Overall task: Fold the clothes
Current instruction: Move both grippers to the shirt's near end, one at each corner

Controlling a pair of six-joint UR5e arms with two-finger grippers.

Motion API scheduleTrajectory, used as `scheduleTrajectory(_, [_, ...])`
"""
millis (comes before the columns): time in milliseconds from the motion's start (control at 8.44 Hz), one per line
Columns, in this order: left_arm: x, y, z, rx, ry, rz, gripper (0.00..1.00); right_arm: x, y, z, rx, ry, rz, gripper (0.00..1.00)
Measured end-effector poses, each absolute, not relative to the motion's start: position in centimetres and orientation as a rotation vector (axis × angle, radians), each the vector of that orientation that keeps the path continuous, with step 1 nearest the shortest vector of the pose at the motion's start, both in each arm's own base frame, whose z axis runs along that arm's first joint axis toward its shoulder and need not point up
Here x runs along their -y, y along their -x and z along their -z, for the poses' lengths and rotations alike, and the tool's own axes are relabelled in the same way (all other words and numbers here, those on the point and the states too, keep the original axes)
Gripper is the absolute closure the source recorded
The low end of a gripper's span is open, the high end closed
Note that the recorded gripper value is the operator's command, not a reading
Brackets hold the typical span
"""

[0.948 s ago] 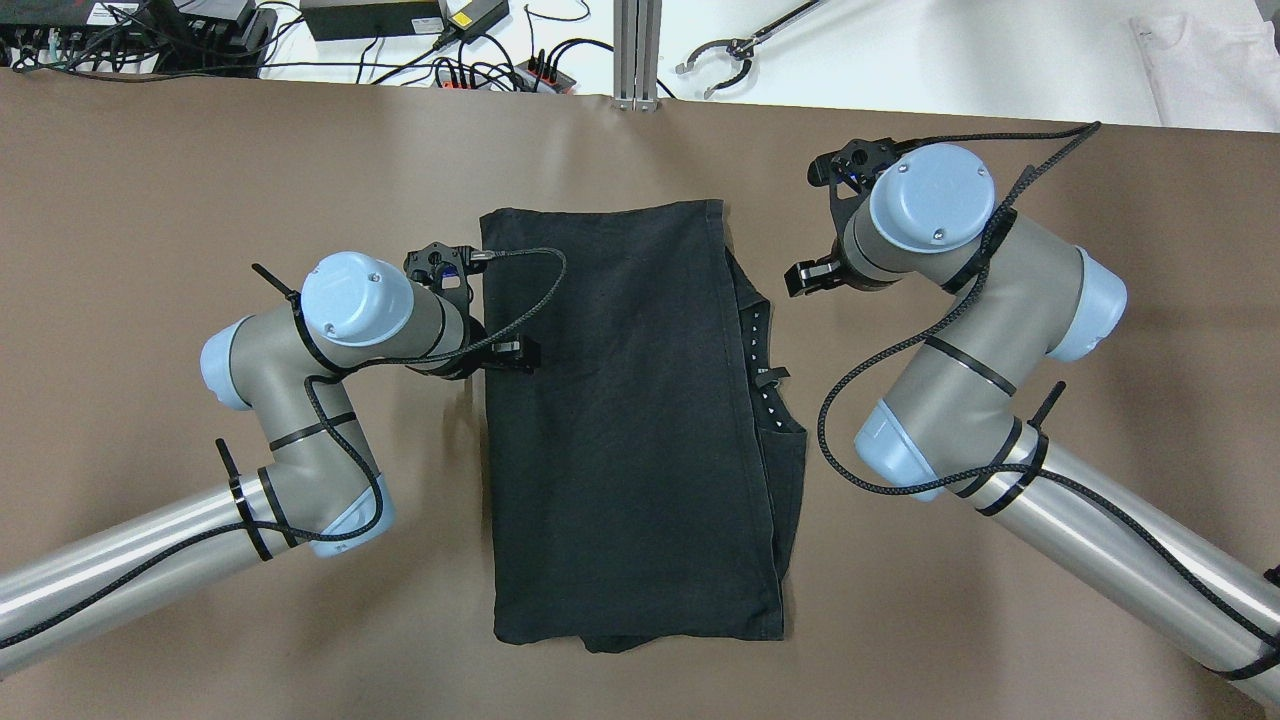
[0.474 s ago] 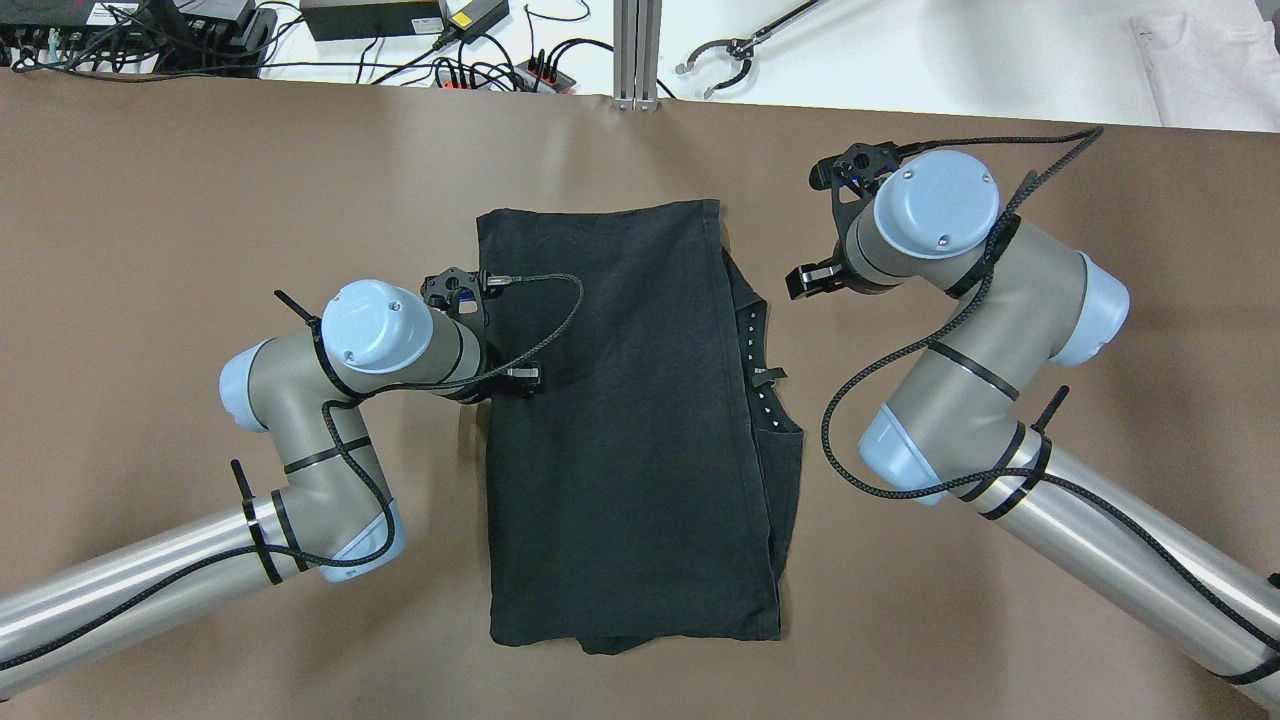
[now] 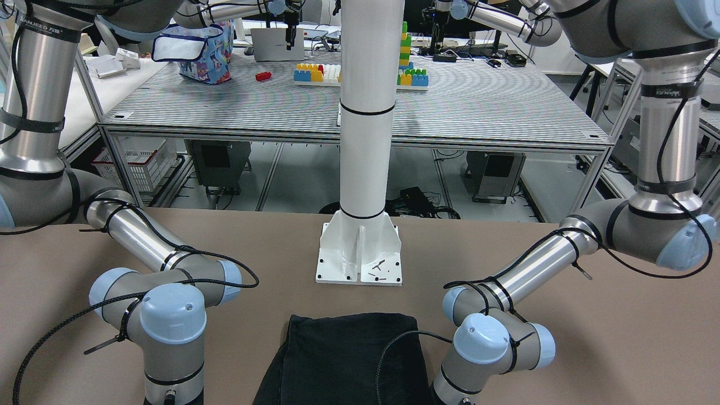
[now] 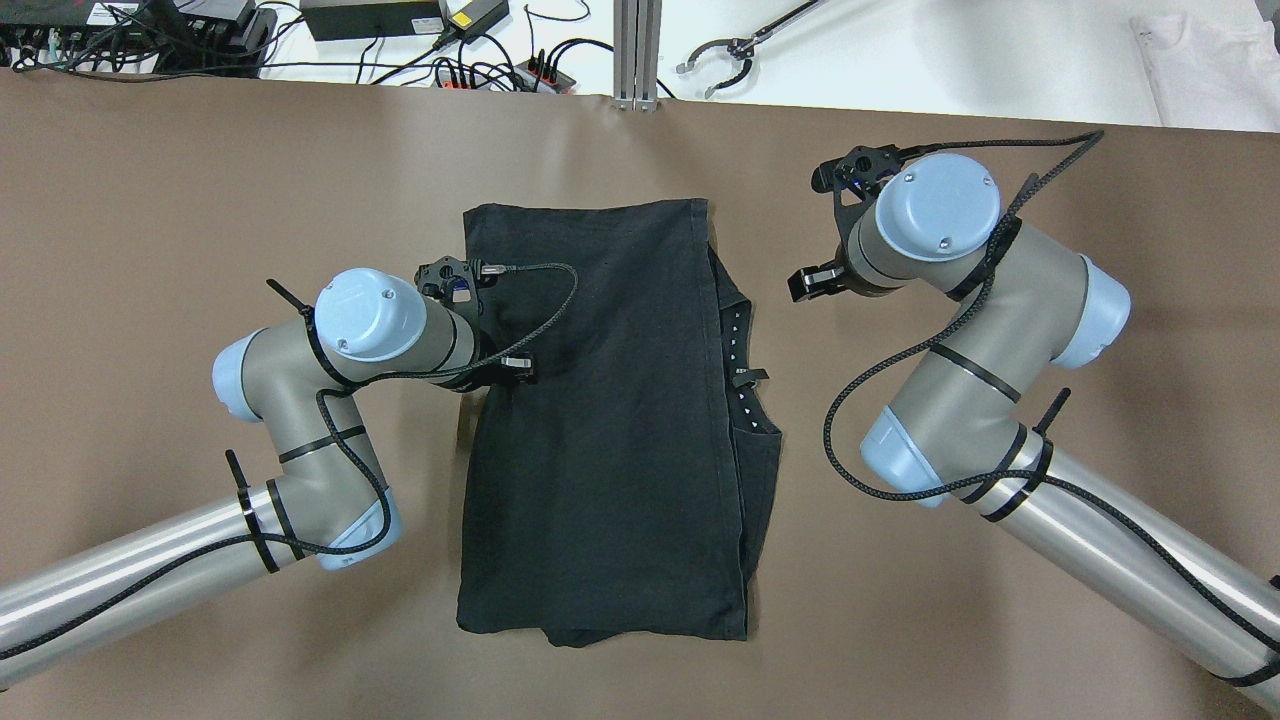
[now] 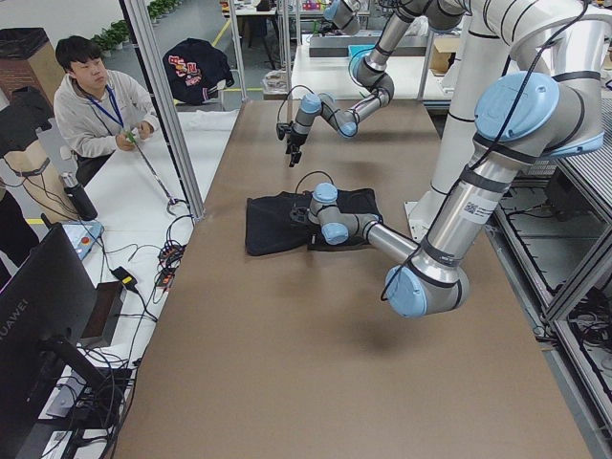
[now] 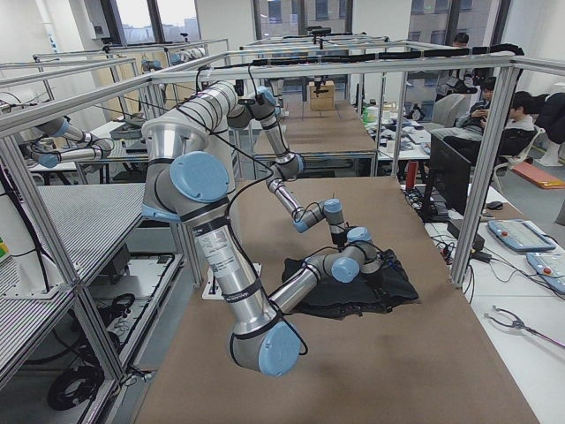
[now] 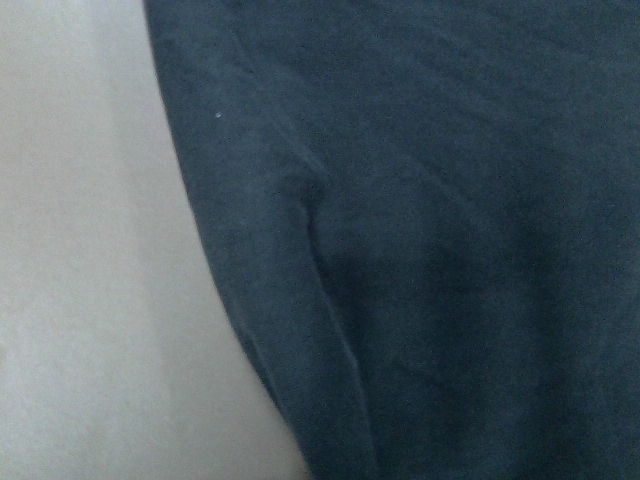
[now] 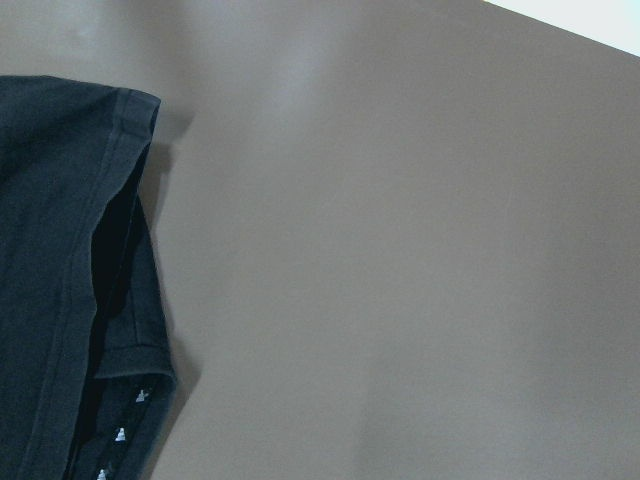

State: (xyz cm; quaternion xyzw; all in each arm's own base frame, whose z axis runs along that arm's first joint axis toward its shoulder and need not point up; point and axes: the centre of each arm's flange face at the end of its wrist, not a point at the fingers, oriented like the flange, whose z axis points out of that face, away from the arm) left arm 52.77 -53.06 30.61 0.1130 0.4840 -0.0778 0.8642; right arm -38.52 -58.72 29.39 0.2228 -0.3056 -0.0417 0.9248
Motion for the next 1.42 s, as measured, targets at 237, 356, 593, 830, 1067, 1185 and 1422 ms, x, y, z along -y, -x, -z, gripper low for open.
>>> scheduleTrajectory(237, [55.1,-50.9,-31.3,-0.989,-0.271,0.158,1.00,58.5,38.7,-29.8,0.625,-0.452,0.088,0.06])
scheduleTrajectory(356, [56.0,-50.1,-31.8,-0.974,-0.288,0.147,0.37,58.4,38.8,-30.0,0.624,-0.450,0.090,0.06])
scheduleTrajectory(593, [56.7,-49.4,-32.2,-0.963,-0.302,0.140,0.00,58.1,39.2,-30.1,0.627,-0.448,0.097,0.06])
scheduleTrajectory(830, [57.2,-47.3,-32.7,-0.961,-0.325,0.130,0.00,57.8,39.6,-29.7,0.647,-0.453,0.082,0.06])
scheduleTrajectory(1067, [57.1,-43.4,-33.3,-0.972,-0.350,0.102,0.00,56.2,41.4,-28.6,0.726,-0.437,-0.004,0.06])
scheduleTrajectory(1185, [56.2,-41.4,-34.0,-0.979,-0.357,0.096,0.00,54.7,43.1,-27.8,0.784,-0.416,-0.058,0.06])
scheduleTrajectory(1422, [52.2,-37.5,-35.8,-0.996,-0.346,0.124,0.00,49.8,47.0,-26.7,0.893,-0.307,-0.243,0.06])
